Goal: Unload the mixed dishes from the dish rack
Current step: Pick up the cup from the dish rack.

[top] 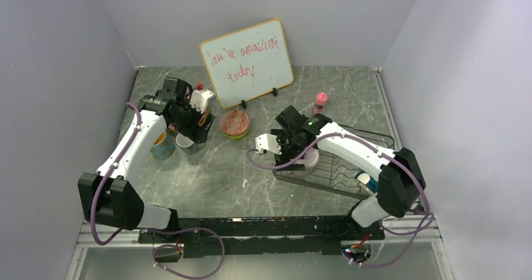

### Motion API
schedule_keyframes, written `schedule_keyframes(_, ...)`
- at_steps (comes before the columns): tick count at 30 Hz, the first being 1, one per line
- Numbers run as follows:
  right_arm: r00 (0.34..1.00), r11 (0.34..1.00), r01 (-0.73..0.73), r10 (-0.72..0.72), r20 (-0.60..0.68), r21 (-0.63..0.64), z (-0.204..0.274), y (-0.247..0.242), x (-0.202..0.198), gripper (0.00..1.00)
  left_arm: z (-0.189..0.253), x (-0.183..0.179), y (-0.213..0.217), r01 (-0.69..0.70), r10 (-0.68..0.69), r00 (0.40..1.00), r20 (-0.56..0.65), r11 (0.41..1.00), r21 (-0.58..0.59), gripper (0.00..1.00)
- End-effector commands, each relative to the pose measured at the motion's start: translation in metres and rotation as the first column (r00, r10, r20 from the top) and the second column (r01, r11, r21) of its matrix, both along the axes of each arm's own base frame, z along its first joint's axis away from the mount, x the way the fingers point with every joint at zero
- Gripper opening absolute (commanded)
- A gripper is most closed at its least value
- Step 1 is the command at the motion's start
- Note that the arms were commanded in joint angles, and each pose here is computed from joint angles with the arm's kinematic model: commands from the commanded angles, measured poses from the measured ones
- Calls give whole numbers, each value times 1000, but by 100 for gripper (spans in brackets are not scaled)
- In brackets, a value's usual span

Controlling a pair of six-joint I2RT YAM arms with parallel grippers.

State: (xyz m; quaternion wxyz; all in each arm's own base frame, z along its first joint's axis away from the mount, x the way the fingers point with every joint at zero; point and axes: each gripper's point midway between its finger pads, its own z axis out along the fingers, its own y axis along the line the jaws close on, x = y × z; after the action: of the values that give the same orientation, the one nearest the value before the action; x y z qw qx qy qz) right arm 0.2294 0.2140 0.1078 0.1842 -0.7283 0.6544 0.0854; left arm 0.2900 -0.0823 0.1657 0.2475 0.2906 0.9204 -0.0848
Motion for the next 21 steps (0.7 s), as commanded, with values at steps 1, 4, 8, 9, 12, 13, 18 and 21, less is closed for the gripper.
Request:
schedule_keyframes(1,997,999,4,0,79,-44,4,1,20,95,15,3,-5,6,-4,999,35,999,-38,86)
schedule_keyframes(4,996,998,21,-15,90,-61,2,1,26,92,15,3,-5,8,-6,999,39,999,-36,86)
schedule_keyframes(8,993,995,56,-46,109,-84,1,-6,30,85,14,3,-6,12,-11,999,40,999,-41,85)
schedule_keyframes(9,993,994,61,-51,109,-86,1,-7,30,83,14,3,-6,13,-12,999,41,999,-40,85)
schedule_keyframes(12,992,992,83,-74,104,-90,1,-12,28,76,13,2,-5,15,-13,999,40,999,-39,85)
schedule_keyframes(13,991,991,93,-84,102,-91,1,-14,28,74,13,2,-5,15,-14,999,41,999,-37,85)
schedule_keyframes(18,989,987,137,-131,76,-81,0,-20,28,66,13,2,-6,17,-15,999,44,999,-41,85)
schedule_keyframes(21,991,989,133,-131,41,-60,-4,-16,24,66,14,1,-6,17,-16,999,45,999,-43,85)
